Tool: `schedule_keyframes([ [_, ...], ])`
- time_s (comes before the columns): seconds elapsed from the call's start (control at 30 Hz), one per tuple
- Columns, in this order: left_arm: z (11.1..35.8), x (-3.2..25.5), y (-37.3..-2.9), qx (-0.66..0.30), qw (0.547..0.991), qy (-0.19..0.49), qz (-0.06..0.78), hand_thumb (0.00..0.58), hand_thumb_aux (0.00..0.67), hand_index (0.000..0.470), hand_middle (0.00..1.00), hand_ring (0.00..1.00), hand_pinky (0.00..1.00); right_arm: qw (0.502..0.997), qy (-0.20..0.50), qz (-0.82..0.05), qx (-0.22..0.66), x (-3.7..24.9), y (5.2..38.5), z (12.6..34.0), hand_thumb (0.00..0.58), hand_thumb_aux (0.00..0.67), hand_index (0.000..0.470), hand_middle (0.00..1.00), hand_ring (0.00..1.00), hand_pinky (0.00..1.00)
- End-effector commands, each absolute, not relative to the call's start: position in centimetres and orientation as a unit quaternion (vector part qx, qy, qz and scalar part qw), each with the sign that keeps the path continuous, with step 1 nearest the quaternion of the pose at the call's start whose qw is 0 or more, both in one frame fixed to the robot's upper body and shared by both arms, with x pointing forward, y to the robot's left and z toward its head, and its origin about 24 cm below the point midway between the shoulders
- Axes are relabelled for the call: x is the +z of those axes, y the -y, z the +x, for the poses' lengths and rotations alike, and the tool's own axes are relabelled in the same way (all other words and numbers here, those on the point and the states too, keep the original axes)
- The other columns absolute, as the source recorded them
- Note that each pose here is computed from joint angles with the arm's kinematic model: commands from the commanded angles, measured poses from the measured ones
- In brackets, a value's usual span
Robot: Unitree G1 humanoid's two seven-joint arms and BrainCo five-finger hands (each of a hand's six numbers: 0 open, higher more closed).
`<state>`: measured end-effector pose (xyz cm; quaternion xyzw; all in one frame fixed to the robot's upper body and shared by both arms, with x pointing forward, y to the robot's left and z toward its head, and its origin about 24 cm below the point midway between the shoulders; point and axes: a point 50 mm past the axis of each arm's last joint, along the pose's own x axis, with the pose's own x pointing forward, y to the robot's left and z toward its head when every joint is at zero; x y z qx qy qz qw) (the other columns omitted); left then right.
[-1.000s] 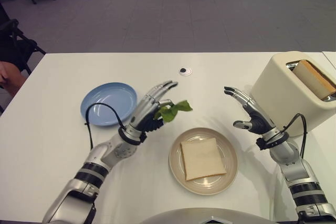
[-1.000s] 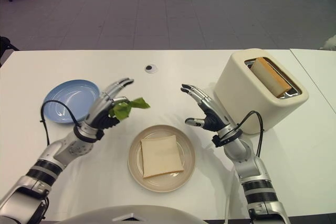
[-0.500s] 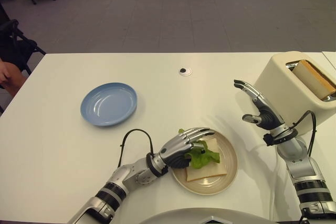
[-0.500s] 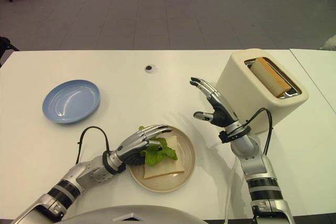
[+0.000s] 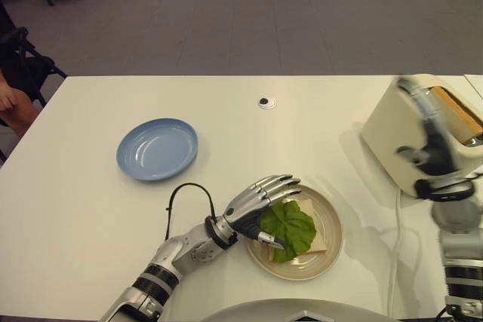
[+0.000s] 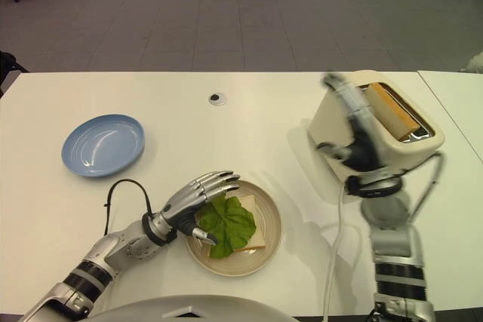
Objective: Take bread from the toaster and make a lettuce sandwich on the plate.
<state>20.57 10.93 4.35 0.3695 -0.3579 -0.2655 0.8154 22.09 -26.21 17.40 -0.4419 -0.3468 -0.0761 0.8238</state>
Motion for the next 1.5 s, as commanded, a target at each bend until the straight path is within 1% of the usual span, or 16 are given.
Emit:
schedule_keyframes([
  [0.03,22.0,8.0,-14.0,-0.12,0.864,0.39,0.297,0.0,0.0,0.0,0.0,0.0,0.0,0.768,0.225,-0.568,-0.193,17.4,31.3,21.7,0.0,0.0,0.0,0.0,0.0,0.0],
  [0.13,22.4,8.4,-15.3,-0.054,0.885,0.384,0.258,0.0,0.0,0.0,0.0,0.0,0.0,0.744,0.116,-0.615,-0.234,15.1,34.8,22.2,0.0,0.0,0.0,0.0,0.0,0.0],
  [0.27,22.4,7.9,-15.8,-0.047,0.894,0.367,0.252,0.0,0.0,0.0,0.0,0.0,0.0,0.744,0.036,-0.627,-0.226,12.6,36.5,22.8,0.0,0.0,0.0,0.0,0.0,0.0],
  [0.43,22.3,8.1,-16.7,-0.036,0.898,0.361,0.248,0.0,0.0,0.0,0.0,0.0,0.0,0.757,0.008,-0.619,-0.209,11.3,36.7,23.4,0.0,0.0,0.0,0.0,0.0,0.0],
  [0.5,22.4,8.0,-16.9,-0.035,0.899,0.359,0.248,0.0,0.0,0.0,0.0,0.0,0.0,0.76,0.024,-0.616,-0.204,11.7,36.2,23.8,0.175,0.11,0.077,0.0,0.0,0.0],
  [0.53,22.4,8.0,-16.9,-0.035,0.899,0.358,0.248,0.0,0.0,0.0,0.0,0.0,0.0,0.761,0.031,-0.616,-0.202,11.9,36.0,24.0,0.464,0.37,0.26,0.0,0.0,0.0],
  [0.57,22.4,7.9,-16.8,-0.035,0.9,0.357,0.247,0.0,0.0,0.0,0.0,0.0,0.0,0.76,0.041,-0.617,-0.201,12.2,35.7,24.1,0.58,0.652,0.457,0.13,0.13,0.13],
  [0.67,22.3,7.7,-16.7,-0.039,0.902,0.354,0.245,0.0,0.0,0.0,0.0,0.0,0.0,0.762,0.065,-0.615,-0.19,12.7,34.8,23.9,0.58,0.67,0.47,0.81,0.81,0.81],
  [0.7,22.3,7.6,-16.7,-0.04,0.903,0.352,0.245,0.0,0.0,0.0,0.0,0.0,0.0,0.763,0.075,-0.615,-0.184,12.8,34.4,23.9,0.58,0.67,0.47,0.96,0.96,0.96],
  [0.73,22.2,7.6,-16.8,-0.04,0.904,0.35,0.245,0.0,0.0,0.0,0.0,0.0,0.0,0.764,0.083,-0.614,-0.178,13.0,34.0,23.9,0.58,0.67,0.47,0.99,0.99,0.99],
  [0.87,22.2,7.3,-16.7,-0.04,0.906,0.343,0.244,0.0,0.0,0.0,0.0,0.0,0.0,0.768,0.11,-0.612,-0.154,13.5,32.4,23.9,0.58,0.67,0.47,1.0,1.0,1.0],
  [1.0,22.2,6.9,-16.7,-0.039,0.908,0.337,0.245,0.0,0.0,0.0,0.0,0.0,0.0,0.75,0.149,-0.61,-0.206,15.1,32.5,23.9,0.58,0.67,0.47,1.0,1.0,1.0],
  [1.1,22.2,6.8,-17.0,-0.029,0.909,0.335,0.245,0.0,0.0,0.0,0.0,0.0,0.0,0.701,0.223,-0.611,-0.291,17.8,32.9,23.2,0.58,0.67,0.47,1.0,1.0,1.0],
  [1.2,22.4,6.9,-17.6,-0.004,0.911,0.338,0.238,0.0,0.0,0.0,0.0,0.0,0.0,0.654,0.358,-0.569,-0.346,21.2,31.2,21.7,0.58,0.67,0.47,1.0,1.0,1.0],
  [1.33,22.6,6.8,-18.0,0.009,0.913,0.336,0.23,0.0,0.0,0.0,0.0,0.0,0.0,0.733,0.437,-0.441,-0.278,22.2,28.7,21.6,0.58,0.67,0.47,0.99,0.99,0.99],
  [1.5,22.5,6.9,-17.5,-0.014,0.912,0.346,0.222,0.0,0.0,0.0,0.0,0.0,0.0,0.892,0.324,-0.309,0.055,17.5,23.3,23.0,0.58,0.67,0.47,0.99,0.99,0.99],
])
